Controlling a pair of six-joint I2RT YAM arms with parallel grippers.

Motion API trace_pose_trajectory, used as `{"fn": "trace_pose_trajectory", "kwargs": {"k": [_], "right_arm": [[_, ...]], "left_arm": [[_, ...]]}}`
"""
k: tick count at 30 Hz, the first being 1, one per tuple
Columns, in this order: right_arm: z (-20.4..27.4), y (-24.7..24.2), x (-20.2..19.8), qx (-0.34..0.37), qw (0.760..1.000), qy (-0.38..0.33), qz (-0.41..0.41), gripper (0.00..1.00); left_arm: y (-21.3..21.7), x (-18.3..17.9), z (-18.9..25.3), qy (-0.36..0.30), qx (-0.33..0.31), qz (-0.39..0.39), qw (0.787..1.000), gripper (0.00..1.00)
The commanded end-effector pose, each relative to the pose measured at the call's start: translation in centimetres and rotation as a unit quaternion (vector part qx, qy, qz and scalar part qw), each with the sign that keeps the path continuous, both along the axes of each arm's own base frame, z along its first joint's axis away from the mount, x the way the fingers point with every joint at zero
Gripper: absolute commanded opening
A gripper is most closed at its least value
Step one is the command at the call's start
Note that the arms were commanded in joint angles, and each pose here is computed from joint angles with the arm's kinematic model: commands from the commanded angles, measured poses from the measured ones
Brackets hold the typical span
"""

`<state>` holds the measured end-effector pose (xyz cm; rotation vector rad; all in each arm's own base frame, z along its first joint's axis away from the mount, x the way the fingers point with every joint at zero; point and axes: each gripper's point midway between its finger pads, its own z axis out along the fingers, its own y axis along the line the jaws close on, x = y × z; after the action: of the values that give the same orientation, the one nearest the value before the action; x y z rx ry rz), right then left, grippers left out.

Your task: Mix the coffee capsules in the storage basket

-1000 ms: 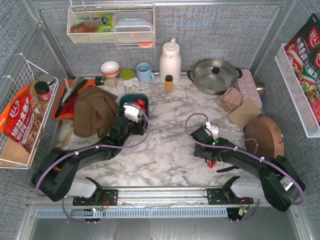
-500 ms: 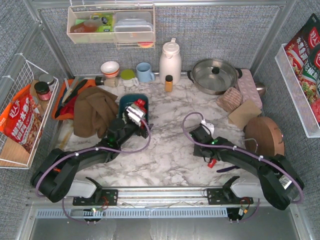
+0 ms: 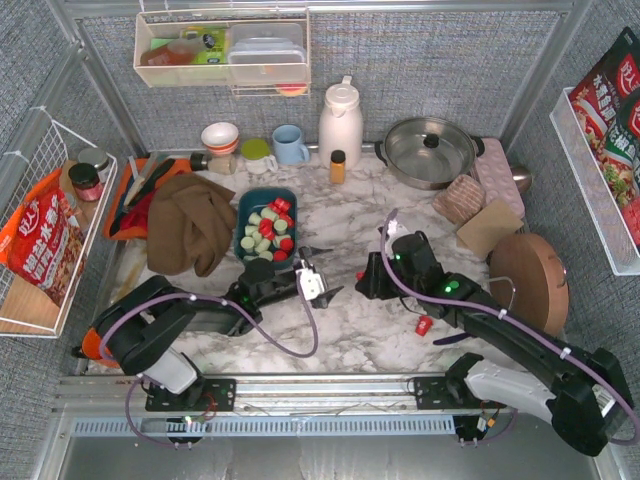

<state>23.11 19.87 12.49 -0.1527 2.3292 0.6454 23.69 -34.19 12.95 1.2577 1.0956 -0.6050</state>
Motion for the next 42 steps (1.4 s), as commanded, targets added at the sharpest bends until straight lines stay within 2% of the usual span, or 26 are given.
{"fn": "trace_pose_trajectory", "kwargs": {"k": [1, 9, 16, 18, 23, 26, 28, 33, 38, 42], "right_arm": [[3.2, 3.5, -0.9, 0.080, 0.994, -0.036, 0.072, 0.30], [4.8, 4.3, -1.4, 0.105, 0.988, -0.079, 0.085, 0.31], [4.8, 4.5, -1.4, 0.105, 0.987, -0.082, 0.086, 0.31], [4.7, 4.5, -1.3, 0.105, 0.987, -0.082, 0.086, 0.31], [4.8, 4.4, -1.2, 0.103, 0.987, -0.087, 0.083, 0.31], [4.9, 4.3, -1.2, 0.101, 0.988, -0.088, 0.081, 0.31], [5.0, 4.1, -1.1, 0.096, 0.988, -0.089, 0.077, 0.37], [5.0, 2.6, -0.7, 0.061, 0.992, -0.093, 0.055, 0.57], [5.1, -0.7, 0.3, -0.001, 0.994, -0.112, -0.011, 0.61], [4.5, -5.2, 1.2, -0.073, 0.984, -0.120, -0.105, 0.61]], "left_arm": [[-2.4, -1.6, 3.5, -0.103, -0.044, -0.063, 0.992, 0.99], [-3.9, -3.6, 4.4, -0.101, -0.077, -0.114, 0.985, 0.99], [-3.9, -4.4, 5.5, -0.109, -0.112, -0.116, 0.981, 0.98], [-4.0, -4.6, 5.6, -0.106, -0.115, -0.123, 0.980, 0.90], [-4.2, -4.6, 5.5, -0.104, -0.115, -0.128, 0.980, 0.63], [-4.0, -4.5, 5.3, -0.106, -0.112, -0.121, 0.981, 0.53], [-3.9, -4.3, 5.2, -0.107, -0.110, -0.114, 0.982, 0.48], [-2.8, -2.4, 4.8, -0.100, -0.104, -0.052, 0.988, 0.41], [0.0, 1.8, 4.2, -0.045, -0.099, 0.053, 0.993, 0.36], [3.6, 6.5, 3.3, 0.019, -0.075, 0.182, 0.980, 0.36]]}}
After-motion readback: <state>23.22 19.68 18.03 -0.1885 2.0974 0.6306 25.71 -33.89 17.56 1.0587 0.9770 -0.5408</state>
